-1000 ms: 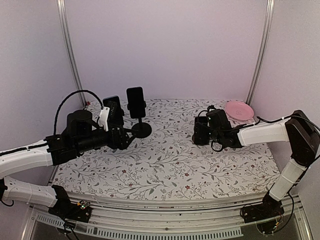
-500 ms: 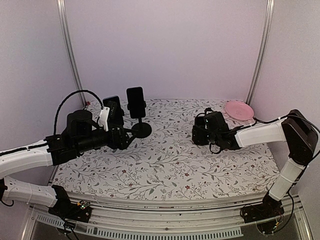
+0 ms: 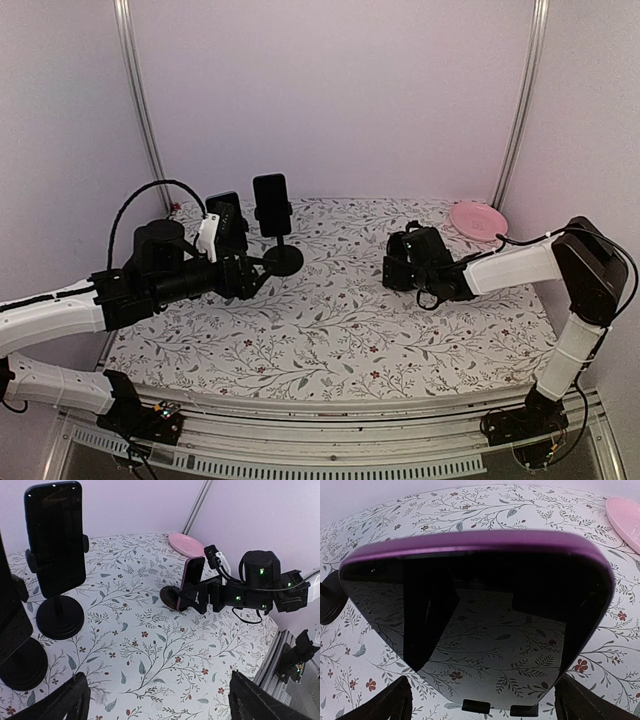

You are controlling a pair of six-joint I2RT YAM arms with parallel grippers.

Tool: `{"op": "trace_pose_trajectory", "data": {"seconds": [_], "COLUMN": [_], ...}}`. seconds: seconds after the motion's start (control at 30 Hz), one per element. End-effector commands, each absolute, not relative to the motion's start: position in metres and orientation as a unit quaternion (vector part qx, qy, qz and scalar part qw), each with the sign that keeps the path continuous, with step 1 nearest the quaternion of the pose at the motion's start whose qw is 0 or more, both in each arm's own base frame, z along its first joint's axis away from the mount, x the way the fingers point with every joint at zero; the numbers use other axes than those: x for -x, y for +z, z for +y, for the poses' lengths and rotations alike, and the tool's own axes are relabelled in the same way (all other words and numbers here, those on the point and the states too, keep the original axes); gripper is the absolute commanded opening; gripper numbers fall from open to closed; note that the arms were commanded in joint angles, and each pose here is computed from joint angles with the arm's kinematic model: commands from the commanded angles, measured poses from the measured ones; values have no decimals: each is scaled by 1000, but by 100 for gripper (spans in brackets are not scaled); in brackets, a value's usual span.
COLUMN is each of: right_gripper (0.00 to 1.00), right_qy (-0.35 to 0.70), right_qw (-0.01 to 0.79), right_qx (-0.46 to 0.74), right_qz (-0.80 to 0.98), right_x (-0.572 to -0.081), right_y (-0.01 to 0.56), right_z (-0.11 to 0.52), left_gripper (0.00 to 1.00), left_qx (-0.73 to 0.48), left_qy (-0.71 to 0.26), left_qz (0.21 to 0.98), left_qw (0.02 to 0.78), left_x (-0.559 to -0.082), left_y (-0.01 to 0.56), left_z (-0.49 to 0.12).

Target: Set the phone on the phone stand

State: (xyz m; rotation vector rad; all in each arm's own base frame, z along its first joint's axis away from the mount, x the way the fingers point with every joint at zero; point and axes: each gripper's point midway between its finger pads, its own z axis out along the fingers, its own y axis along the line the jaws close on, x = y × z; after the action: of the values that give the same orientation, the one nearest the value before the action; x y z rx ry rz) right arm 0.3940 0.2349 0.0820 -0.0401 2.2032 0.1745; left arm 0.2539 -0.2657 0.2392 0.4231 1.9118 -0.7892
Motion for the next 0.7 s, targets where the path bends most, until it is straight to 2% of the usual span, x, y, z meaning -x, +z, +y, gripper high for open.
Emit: {"op": "trace_pose_trajectory", "data": {"seconds": [0.0,0.43,0.67], "right_gripper": [97,76,74], "right_qy": [64,69,61], "right_qw": [448,451,452], "right_qx": [19,26,34], "right_qz": [891,889,889], "right_x": [-398,-398,-399], "right_y": [79,80,81], "right_z": [237,237,237], "left_gripper": [97,97,97], "left_qx": [-183,-182,-183], "left_qy": [-335,-334,-334], "left_qz": [772,772,771], "left_qw": [508,509,510], "left_x": [-252,-253,-253], "left_y": [256,257,257], "left_z": [-271,-271,-271]}}
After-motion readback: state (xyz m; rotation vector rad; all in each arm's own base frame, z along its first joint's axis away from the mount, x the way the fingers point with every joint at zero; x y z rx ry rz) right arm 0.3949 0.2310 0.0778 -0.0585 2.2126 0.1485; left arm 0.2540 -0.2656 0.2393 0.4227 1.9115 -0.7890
